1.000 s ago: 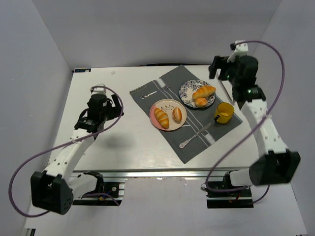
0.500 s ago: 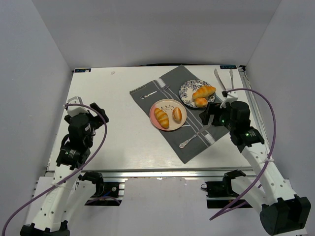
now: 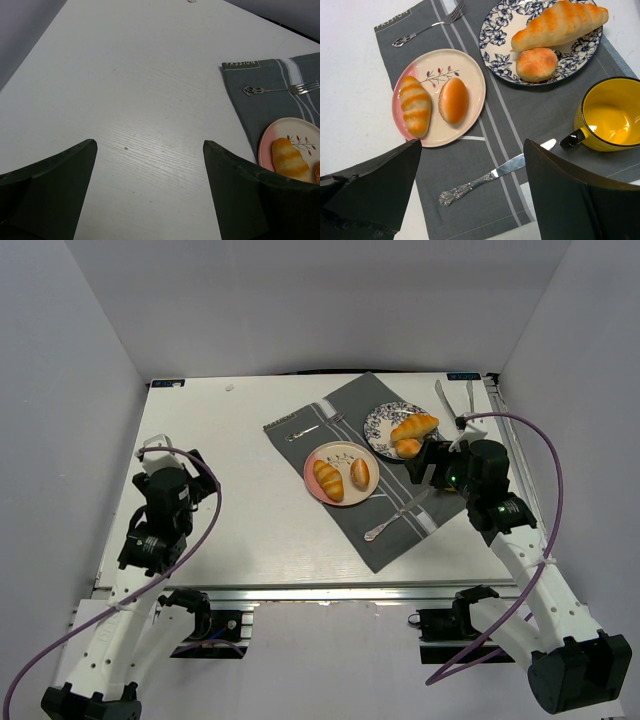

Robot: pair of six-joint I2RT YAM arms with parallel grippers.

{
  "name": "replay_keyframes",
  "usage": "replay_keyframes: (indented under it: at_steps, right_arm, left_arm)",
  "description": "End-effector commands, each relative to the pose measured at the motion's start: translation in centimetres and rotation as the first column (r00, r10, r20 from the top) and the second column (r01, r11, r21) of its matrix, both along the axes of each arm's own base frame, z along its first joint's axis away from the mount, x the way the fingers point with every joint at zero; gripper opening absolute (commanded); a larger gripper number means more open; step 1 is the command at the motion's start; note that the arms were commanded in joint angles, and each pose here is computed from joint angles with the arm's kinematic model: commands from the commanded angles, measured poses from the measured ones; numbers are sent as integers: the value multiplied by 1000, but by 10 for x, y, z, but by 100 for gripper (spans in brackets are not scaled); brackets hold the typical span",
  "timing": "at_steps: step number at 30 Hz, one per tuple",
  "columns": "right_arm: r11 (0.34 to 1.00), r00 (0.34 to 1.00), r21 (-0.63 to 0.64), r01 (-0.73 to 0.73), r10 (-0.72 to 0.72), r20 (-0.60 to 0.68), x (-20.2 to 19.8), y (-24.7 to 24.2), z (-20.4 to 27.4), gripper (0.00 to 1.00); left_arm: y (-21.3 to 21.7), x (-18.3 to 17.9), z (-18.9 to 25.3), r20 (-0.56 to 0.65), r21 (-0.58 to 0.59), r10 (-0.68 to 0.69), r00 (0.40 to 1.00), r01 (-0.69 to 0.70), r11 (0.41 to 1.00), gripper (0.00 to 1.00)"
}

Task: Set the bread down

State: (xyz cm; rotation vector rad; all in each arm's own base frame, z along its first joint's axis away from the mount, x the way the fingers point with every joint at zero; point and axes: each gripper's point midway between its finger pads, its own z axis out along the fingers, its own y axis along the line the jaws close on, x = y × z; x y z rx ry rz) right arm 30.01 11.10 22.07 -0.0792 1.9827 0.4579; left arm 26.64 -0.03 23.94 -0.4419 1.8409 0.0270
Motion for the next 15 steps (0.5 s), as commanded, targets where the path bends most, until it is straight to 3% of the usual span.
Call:
replay_keyframes:
  at_steps: [1,15]
  right_arm:
    - [999,996,14,32,-33,86,6,-4,28,89]
    - [996,995,-24,82,-80,67,7,-15,17,89]
  left_arm:
    - [1,3,13,23,9,2,1000,-2,1000,98]
    - [-3,6,5,7,4,-9,1000,9,1000,98]
